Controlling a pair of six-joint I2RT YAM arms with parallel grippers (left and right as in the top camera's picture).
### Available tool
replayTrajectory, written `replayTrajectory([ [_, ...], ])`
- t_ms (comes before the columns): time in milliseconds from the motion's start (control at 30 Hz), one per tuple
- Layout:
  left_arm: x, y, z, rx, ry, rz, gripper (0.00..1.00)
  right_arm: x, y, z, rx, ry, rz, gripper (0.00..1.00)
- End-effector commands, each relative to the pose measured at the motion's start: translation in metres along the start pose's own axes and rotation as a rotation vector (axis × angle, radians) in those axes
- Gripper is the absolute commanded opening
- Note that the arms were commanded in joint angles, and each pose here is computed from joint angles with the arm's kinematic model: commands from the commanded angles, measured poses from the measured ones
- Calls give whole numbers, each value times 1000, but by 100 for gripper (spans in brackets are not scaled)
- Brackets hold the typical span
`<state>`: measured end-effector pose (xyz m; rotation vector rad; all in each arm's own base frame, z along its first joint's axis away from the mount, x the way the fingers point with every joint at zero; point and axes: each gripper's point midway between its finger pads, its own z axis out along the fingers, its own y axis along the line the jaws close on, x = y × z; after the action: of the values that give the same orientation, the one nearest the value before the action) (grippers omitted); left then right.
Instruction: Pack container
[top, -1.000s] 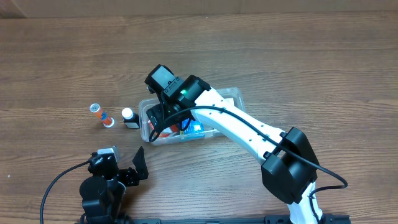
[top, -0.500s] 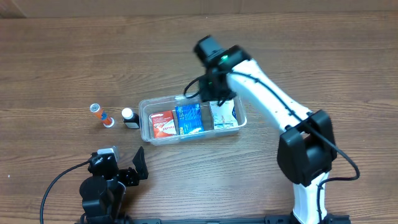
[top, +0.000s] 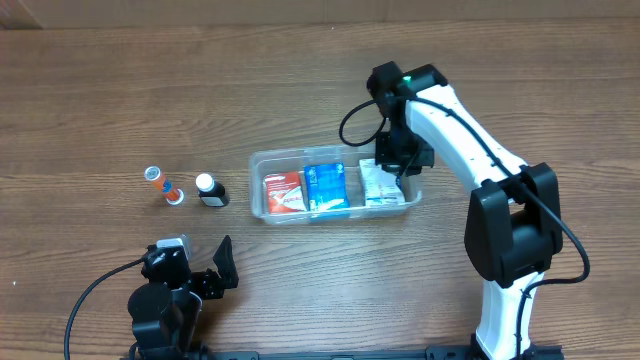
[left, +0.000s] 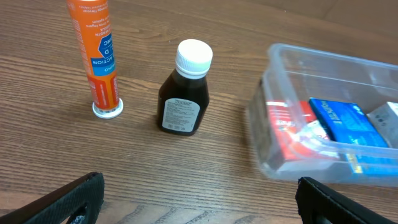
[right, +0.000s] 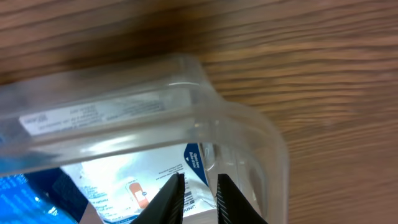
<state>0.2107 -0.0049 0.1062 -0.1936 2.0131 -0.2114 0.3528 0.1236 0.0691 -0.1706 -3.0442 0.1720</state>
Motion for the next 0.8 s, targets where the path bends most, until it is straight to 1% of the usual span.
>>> replayTrajectory([
  [0,0,0,0,-2,-9,-11,100,-13,-35,1,128,-45,35,20],
  [67,0,0,0,-2,-8,-11,100,-15,-43,1,136,-43,40,22],
  [100,0,0,0,-2,-9,-11,100,-15,-39,2,109,-33,1,25],
  [133,0,0,0,-2,-9,-11,100,-15,-31,1,68,-28,-51,31],
  [167,0,0,0,-2,-9,-11,100,-14,-18,0,5,-25,-114,36],
  [200,0,0,0,-2,-9,-11,100,-12,2,-6,-79,-31,-186,39],
  [233,0,0,0,-2,-9,-11,100,-9,25,-17,-165,-51,-252,40],
  [300,0,0,0,-2,-9,-11,100,0,57,-32,-255,-82,-310,40],
  [333,0,0,0,-2,-9,-11,100,6,68,-34,-286,-75,-330,39],
  [367,0,0,0,-2,-9,-11,100,11,77,-36,-311,-69,-349,35],
  [467,0,0,0,-2,-9,-11,100,31,115,-42,-406,-82,-541,26],
  [567,0,0,0,-2,-9,-11,100,51,143,-49,-485,-81,-676,22],
  [633,0,0,0,-2,-9,-11,100,59,153,-50,-494,-92,-748,22],
  [700,0,0,0,-2,-9,-11,100,67,164,-49,-494,-113,-845,9],
  [767,0,0,0,-2,-9,-11,100,78,176,-46,-490,-125,-957,4],
])
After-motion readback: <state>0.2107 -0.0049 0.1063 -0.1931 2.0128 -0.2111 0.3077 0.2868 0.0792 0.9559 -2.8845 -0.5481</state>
